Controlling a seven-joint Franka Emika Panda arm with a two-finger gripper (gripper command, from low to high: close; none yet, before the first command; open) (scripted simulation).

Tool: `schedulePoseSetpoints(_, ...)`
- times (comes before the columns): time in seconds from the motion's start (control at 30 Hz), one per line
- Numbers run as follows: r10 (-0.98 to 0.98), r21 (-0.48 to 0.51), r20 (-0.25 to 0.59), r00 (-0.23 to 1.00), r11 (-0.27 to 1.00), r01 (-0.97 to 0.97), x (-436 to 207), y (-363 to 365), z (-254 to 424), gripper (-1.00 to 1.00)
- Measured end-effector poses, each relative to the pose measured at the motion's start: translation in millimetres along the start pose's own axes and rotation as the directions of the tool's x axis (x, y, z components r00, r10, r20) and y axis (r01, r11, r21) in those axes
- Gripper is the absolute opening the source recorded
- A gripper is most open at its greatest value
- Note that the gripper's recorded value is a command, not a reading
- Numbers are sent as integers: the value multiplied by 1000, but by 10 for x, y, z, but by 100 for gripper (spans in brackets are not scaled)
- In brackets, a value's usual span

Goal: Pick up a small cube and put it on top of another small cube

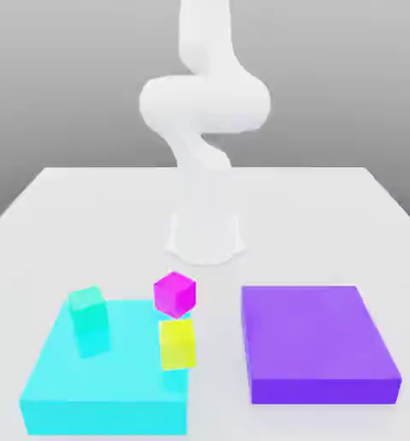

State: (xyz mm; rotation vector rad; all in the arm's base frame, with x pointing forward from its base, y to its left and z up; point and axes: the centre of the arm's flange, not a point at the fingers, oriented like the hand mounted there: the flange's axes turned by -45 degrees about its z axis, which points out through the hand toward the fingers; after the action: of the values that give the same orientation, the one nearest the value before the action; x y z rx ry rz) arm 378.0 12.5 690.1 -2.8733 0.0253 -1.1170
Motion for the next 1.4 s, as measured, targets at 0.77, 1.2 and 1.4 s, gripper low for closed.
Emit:
schedulePoseSetpoints(0.77,92,38,534,840,990,-133,-905,-1981,3443,0)
schedulePoseSetpoints(1.2,124,-126,663,738,991,-53,-2615,-2812,4926,0)
schedulePoseSetpoints(1.4,125,-127,664,737,990,-53,-2826,-2801,5140,-100)
